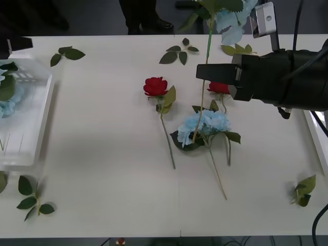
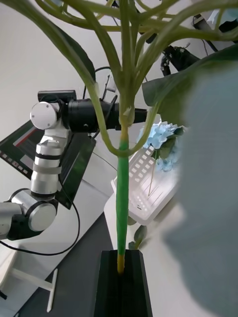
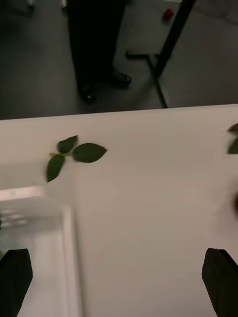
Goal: Place the red flowers into the right box and the blue flowers into the left box. If a person shows an open palm, hand one flower to the person first, then continue sorting.
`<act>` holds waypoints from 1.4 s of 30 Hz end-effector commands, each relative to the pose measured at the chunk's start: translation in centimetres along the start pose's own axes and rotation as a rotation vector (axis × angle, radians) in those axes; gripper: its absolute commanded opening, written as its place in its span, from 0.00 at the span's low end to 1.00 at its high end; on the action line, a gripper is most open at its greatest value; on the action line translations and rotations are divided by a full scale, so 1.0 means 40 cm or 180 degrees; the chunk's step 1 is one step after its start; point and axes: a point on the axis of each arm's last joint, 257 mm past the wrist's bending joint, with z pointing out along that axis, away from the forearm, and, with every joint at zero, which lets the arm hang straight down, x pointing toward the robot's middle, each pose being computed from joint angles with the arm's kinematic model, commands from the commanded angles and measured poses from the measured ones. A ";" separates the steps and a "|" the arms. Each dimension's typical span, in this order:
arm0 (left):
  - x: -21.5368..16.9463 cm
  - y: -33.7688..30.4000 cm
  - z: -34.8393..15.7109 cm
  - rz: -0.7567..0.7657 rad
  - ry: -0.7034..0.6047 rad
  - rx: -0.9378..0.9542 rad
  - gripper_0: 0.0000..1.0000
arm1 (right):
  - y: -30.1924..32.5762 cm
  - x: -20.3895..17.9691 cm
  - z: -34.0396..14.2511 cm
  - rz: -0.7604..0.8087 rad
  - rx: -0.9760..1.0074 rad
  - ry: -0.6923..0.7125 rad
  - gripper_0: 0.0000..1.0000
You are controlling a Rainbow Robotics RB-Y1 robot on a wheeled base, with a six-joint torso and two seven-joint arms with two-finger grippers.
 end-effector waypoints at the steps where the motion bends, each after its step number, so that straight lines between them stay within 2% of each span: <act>1: -0.025 -0.147 0.014 0.0264 -0.0306 0.0601 1.00 | 0.037 -0.014 0.011 -0.0201 -0.0070 -0.0001 0.00; 13: 0.137 -0.541 0.031 0.0739 -0.0539 0.2202 1.00 | 0.037 -0.013 0.011 -0.0181 -0.0071 0.0004 0.00; 25: 0.273 -0.909 -0.025 0.0634 -0.0870 0.3438 1.00 | 0.037 -0.013 0.011 -0.0181 -0.0071 0.0004 0.00; 35: 0.313 -1.082 -0.100 0.0294 -0.1042 0.4021 1.00 | 0.037 -0.013 0.011 -0.0181 -0.0071 0.0004 0.00; 42: 0.293 -1.137 -0.097 0.0148 -0.1107 0.3904 1.00 | 0.037 -0.013 0.011 -0.0181 -0.0071 0.0004 0.00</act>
